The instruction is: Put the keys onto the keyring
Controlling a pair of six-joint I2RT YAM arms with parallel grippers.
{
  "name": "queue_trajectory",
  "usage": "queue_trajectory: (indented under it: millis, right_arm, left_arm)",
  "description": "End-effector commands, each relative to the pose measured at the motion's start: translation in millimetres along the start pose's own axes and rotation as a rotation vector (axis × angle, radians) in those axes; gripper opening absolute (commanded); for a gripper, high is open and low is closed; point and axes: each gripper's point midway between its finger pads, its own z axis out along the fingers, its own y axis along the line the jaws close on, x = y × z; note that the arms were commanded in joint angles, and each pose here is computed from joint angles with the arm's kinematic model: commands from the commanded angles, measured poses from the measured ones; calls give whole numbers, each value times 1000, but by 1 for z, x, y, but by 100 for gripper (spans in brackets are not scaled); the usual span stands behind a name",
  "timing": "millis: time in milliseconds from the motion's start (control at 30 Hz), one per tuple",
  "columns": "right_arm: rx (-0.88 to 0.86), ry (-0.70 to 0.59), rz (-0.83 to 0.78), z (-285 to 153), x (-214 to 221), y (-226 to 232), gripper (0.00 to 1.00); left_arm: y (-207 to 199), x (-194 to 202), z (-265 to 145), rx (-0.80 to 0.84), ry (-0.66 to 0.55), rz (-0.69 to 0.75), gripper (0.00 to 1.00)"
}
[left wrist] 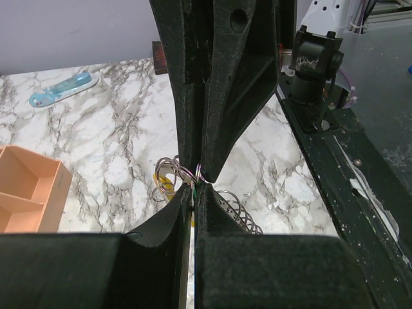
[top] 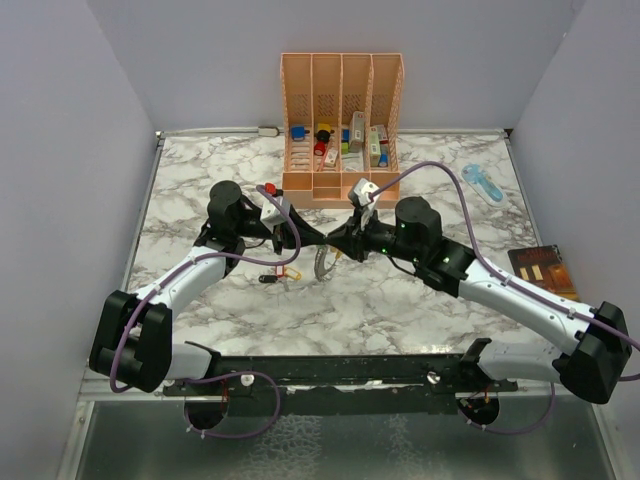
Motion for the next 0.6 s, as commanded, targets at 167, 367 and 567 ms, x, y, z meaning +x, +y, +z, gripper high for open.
queue_trajectory:
  millis: [167,367,567]
  right_arm:
    - [-6,-35,-5,-3,-13,3,1]
    - [46,-64,-20,-15,-20,-3,1]
    - [44,-10,-73,-25,-17,-2,1]
  left_arm:
    - [3,-8,1,-17,-7,52,0]
    - [3,-6,-1,-7,6,46,36]
    - [0,-12,-7,67,2,49,49]
